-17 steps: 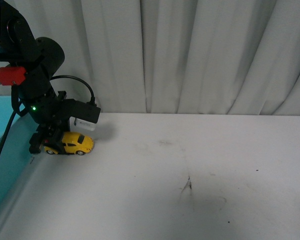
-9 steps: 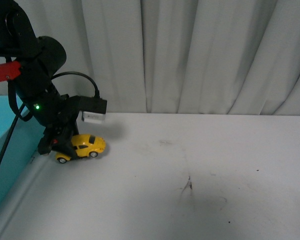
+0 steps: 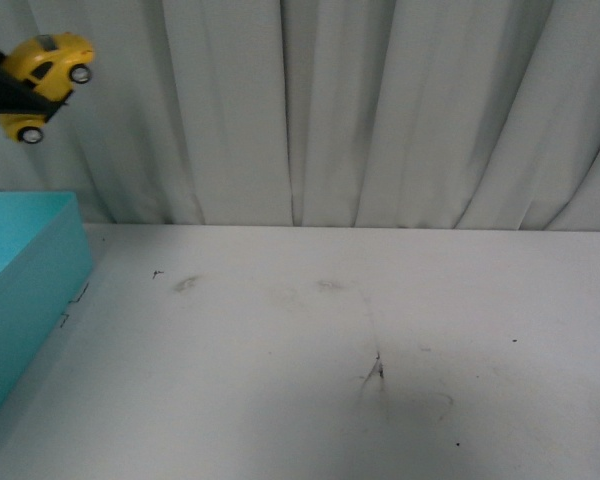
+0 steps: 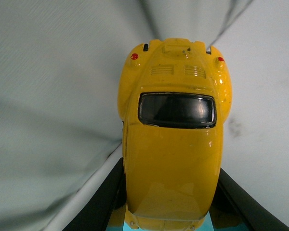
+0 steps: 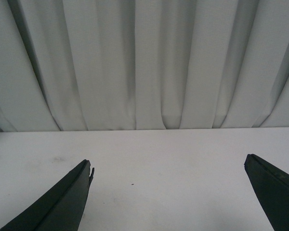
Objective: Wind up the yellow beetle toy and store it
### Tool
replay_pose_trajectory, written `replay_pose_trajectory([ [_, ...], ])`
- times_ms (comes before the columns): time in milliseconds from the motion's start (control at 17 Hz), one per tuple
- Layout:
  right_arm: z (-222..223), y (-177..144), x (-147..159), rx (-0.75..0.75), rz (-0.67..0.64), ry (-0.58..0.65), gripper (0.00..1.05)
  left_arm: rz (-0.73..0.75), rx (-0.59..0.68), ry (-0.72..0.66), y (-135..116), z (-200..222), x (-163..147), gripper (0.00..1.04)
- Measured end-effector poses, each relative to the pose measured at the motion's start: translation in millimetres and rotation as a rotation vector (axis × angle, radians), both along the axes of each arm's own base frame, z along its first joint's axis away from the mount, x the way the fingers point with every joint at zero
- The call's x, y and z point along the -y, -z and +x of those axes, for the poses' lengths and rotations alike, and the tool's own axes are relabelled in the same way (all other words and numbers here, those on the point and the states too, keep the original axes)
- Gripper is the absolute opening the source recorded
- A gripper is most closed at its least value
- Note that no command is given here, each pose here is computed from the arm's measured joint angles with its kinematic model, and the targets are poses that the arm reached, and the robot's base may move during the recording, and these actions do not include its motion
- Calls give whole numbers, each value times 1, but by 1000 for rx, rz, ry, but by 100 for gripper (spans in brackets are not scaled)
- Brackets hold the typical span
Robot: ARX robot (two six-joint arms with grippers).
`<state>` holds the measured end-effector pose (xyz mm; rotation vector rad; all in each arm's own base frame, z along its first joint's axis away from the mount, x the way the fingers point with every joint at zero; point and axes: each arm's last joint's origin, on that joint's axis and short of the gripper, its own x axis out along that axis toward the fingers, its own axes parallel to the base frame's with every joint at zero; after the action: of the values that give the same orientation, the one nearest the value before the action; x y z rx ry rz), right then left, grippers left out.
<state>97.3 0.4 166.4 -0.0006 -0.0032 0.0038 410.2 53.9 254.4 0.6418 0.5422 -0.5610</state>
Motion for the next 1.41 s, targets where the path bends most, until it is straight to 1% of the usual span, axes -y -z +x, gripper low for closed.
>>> replay_pose_trajectory([
  [117,0,0,0,0,0,0,98,2,-15,-210,10,-6,-35,41],
  [176,0,0,0,0,0,0,98,-10,-96,-473,30,-21,-72,41],
  [235,0,0,0,0,0,0,98,-21,-117,-521,35,-24,-78,41],
  [294,0,0,0,0,0,0,98,-40,-183,-583,47,-30,-84,41],
  [411,0,0,0,0,0,0,98,-50,-293,-628,77,-35,-85,41],
  [528,0,0,0,0,0,0,98,-41,-349,-665,101,-36,-90,41],
  [763,0,0,0,0,0,0,98,-40,-448,-693,140,-43,-97,40],
  [939,0,0,0,0,0,0,98,-47,-502,-682,150,-51,-98,40],
  [1233,0,0,0,0,0,0,98,-48,-511,-703,150,-56,-106,41],
  [1409,0,0,0,0,0,0,98,-50,-526,-704,148,-59,-106,69],
])
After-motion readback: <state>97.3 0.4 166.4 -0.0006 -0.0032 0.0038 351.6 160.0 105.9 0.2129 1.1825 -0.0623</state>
